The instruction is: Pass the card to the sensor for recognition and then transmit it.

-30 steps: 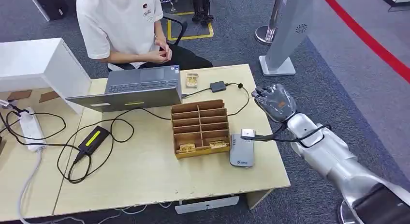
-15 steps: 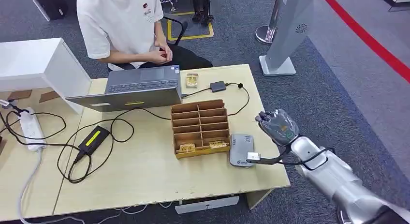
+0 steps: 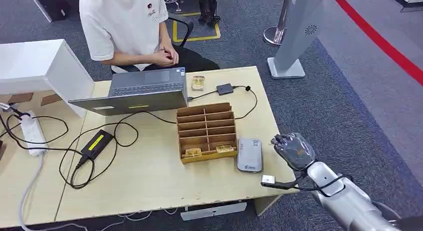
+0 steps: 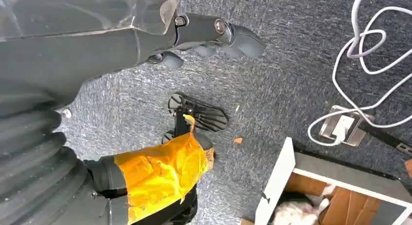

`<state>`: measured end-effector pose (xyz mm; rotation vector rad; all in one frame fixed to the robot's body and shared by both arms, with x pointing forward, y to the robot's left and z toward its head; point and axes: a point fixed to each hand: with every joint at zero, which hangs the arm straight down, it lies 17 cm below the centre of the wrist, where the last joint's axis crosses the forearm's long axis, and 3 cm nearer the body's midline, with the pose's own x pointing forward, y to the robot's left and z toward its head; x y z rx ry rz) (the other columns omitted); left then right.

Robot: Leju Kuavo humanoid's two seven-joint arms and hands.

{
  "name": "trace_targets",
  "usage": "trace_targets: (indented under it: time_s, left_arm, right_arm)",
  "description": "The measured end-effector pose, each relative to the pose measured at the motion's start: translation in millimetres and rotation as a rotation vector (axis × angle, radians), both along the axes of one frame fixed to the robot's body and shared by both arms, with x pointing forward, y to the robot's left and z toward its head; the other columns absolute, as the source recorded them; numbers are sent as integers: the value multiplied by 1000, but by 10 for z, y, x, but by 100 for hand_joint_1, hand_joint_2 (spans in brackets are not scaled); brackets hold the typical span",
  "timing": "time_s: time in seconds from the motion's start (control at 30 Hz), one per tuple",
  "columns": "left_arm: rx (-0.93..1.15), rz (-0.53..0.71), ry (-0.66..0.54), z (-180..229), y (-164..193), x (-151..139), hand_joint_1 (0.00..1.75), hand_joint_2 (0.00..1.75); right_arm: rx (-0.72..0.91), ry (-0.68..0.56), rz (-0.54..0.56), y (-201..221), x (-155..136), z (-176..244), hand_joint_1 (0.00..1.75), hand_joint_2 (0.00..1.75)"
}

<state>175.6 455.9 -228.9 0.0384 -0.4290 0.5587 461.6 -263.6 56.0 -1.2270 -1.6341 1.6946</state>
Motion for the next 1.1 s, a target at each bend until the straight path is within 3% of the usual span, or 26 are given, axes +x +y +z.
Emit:
trace_targets:
  time_s: [0.33, 0.9, 1.1]
  left_arm:
    - [3, 6, 0, 1, 17, -3, 0, 175]
    - [8, 11, 2, 2, 31, -1, 0, 175]
    - [8, 11, 5, 0, 17, 19, 0, 175]
  right_arm:
    - [-24, 43, 26, 15, -289, -265, 175, 175]
    - [-17, 46, 26, 17, -314, -283, 175, 175]
    - [0, 38, 59, 204, -319, -244, 175, 175]
